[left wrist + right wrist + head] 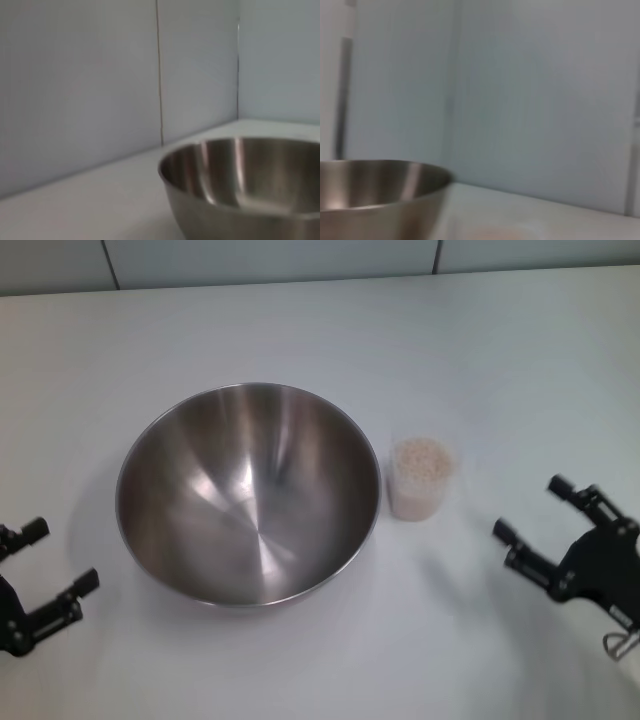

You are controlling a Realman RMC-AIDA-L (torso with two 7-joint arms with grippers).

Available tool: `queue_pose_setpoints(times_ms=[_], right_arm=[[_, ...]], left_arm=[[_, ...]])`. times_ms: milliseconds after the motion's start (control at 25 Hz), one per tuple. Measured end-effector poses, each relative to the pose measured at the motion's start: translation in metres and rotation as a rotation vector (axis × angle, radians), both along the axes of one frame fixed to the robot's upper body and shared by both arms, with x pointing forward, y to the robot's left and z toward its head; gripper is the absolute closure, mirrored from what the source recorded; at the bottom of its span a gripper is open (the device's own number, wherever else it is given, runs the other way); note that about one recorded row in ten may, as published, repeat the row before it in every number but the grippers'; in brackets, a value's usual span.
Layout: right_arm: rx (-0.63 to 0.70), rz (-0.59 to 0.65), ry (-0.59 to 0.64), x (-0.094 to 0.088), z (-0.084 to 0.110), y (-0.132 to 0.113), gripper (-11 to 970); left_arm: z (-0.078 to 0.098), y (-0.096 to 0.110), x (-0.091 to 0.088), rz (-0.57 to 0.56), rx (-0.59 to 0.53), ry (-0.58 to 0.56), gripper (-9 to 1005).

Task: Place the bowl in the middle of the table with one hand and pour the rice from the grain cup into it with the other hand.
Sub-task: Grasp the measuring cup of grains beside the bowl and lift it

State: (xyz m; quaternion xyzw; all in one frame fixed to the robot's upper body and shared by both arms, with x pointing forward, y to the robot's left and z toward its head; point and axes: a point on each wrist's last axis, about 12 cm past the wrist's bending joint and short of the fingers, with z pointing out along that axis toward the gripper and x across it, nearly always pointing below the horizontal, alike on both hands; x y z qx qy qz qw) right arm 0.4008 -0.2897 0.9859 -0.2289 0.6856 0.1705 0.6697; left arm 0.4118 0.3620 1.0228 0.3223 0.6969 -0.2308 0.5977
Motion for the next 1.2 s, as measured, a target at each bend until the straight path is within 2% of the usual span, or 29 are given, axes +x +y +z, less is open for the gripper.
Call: queue_pose_setpoints(times_ms=[160, 280, 720, 1200], right_arm=[[-0.041, -0.125, -0.012, 0.01, -0.004, 0.003, 191], [-0.063, -0.167, -0.023, 0.017, -0.005, 0.009, 193], [-0.089, -0.144, 0.015, 0.043, -0.007, 0.022, 202], [-0.093, -0.126, 0.02, 0.054, -0.005, 0.029, 212]], left_arm=[[-0.008, -0.006, -0.003, -0.007, 0.021, 0.036, 185], [-0.01, -0.009, -0.003, -0.015, 0.023, 0.042, 185], [-0.012, -0.014, -0.002, -0.029, 0.02, 0.048, 185], [-0.011, -0.014, 0.0, -0.029, 0.017, 0.05, 185]])
